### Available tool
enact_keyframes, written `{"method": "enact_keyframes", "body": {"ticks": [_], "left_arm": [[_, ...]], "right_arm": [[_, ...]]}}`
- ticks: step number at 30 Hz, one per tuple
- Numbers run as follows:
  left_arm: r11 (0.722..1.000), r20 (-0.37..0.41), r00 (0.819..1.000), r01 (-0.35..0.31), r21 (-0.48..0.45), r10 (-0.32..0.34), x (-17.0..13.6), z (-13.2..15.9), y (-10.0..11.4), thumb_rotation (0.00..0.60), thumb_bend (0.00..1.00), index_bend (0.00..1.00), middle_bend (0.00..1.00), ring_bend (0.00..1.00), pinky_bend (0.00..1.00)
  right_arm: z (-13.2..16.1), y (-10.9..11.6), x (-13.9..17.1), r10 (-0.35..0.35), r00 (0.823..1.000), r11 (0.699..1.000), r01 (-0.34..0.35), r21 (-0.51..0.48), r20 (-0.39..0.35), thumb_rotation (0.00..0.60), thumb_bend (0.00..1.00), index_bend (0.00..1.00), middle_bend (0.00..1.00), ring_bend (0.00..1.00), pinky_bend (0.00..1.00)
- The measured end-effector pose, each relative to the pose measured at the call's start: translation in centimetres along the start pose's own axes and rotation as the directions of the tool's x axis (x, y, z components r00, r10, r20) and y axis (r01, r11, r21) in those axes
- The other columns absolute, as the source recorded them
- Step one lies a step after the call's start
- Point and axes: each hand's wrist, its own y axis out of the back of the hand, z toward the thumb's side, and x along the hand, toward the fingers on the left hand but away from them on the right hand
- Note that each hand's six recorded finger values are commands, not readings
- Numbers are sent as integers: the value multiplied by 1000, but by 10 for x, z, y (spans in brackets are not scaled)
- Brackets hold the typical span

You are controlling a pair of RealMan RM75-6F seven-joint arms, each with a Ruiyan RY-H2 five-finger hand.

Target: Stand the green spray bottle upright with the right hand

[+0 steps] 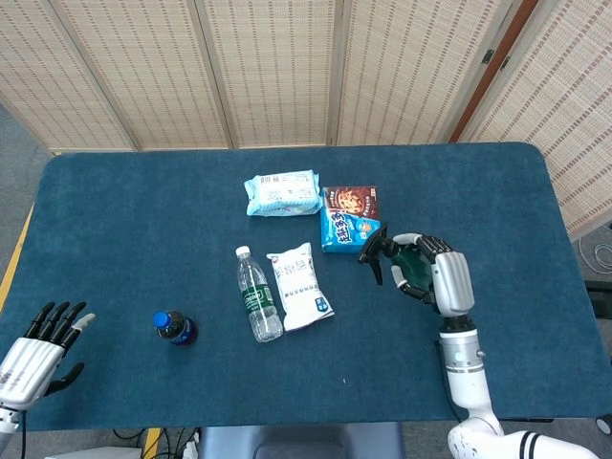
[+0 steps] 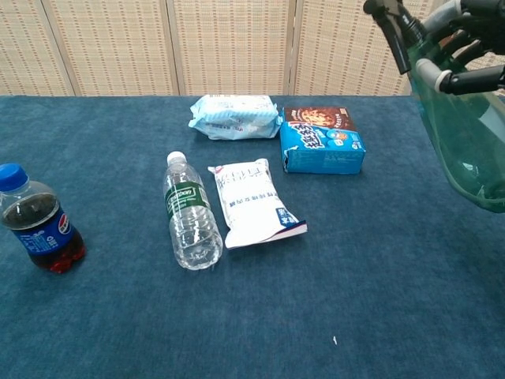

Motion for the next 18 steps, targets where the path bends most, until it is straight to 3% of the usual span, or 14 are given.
{"method": "enact_keyframes", "body": {"ticks": [9,18], "left_arm": [[1000,-2,1000,0,-5,0,2,-2,-1,600,294,115,78,0,0],[1000,0,1000,6,26,-6,-2,1,2,600,294,116,79,0,0]], "right_arm": [[4,8,14,-58,997,985,49,-167,-51,600,329,486,554,417,438],[-10,-12,35,-68,990,949,25,-316,-125,600,326,486,554,417,438]]}}
